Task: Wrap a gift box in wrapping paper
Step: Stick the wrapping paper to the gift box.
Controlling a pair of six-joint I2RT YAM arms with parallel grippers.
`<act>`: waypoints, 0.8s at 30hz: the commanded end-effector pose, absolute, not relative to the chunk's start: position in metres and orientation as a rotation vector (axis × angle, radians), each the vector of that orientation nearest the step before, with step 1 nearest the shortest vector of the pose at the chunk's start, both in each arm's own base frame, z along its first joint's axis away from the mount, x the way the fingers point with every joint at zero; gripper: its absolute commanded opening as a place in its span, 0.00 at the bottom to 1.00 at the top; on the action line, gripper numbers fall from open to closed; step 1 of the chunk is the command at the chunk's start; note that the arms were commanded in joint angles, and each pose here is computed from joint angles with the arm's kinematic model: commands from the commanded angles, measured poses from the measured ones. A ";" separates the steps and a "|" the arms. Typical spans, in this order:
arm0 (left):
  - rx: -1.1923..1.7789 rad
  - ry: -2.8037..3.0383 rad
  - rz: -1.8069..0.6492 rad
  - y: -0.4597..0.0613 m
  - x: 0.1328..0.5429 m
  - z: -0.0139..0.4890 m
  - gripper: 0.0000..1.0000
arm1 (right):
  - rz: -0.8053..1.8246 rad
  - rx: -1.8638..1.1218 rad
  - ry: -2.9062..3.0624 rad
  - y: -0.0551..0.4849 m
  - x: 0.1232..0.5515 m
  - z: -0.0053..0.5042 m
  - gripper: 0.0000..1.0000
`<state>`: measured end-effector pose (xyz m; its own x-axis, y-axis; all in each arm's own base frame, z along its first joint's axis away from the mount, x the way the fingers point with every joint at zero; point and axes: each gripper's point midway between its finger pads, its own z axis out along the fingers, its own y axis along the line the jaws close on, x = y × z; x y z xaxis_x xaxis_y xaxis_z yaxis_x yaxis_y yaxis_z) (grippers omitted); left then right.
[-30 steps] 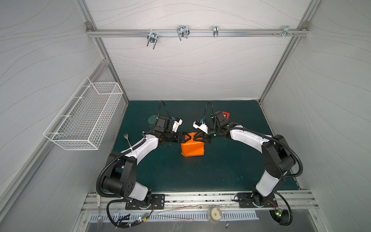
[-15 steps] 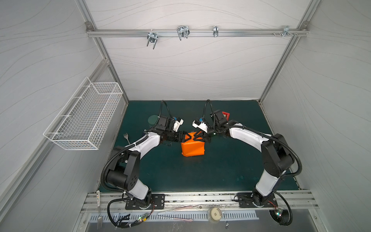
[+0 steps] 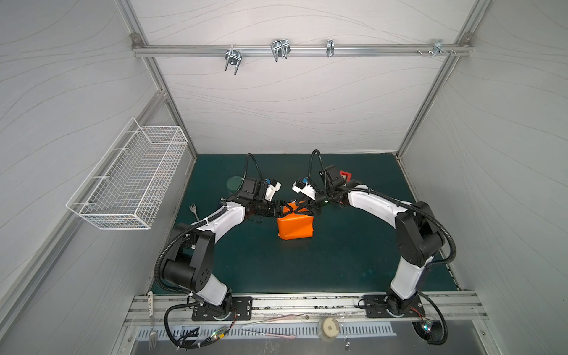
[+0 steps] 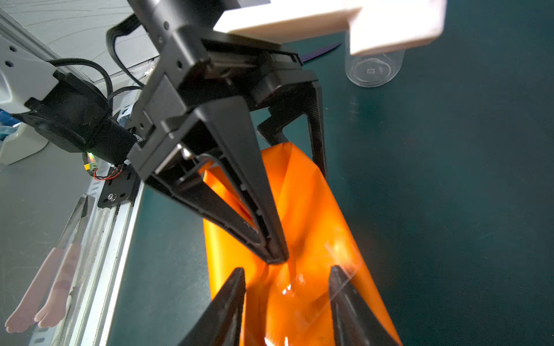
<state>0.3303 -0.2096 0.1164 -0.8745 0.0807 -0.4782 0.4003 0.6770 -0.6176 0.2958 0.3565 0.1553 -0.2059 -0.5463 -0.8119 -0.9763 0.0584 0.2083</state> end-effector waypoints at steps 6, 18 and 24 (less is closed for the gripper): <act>0.356 2.581 -1.014 -0.205 0.321 0.090 0.81 | 0.990 -1.528 1.896 0.345 0.306 0.136 0.64; 0.351 2.589 -1.017 -0.205 0.321 0.087 0.81 | 0.981 -1.428 1.884 0.332 0.321 0.177 0.84; 0.347 2.592 -1.027 -0.206 0.321 0.086 0.80 | 0.811 -1.400 1.949 0.328 0.332 0.157 0.90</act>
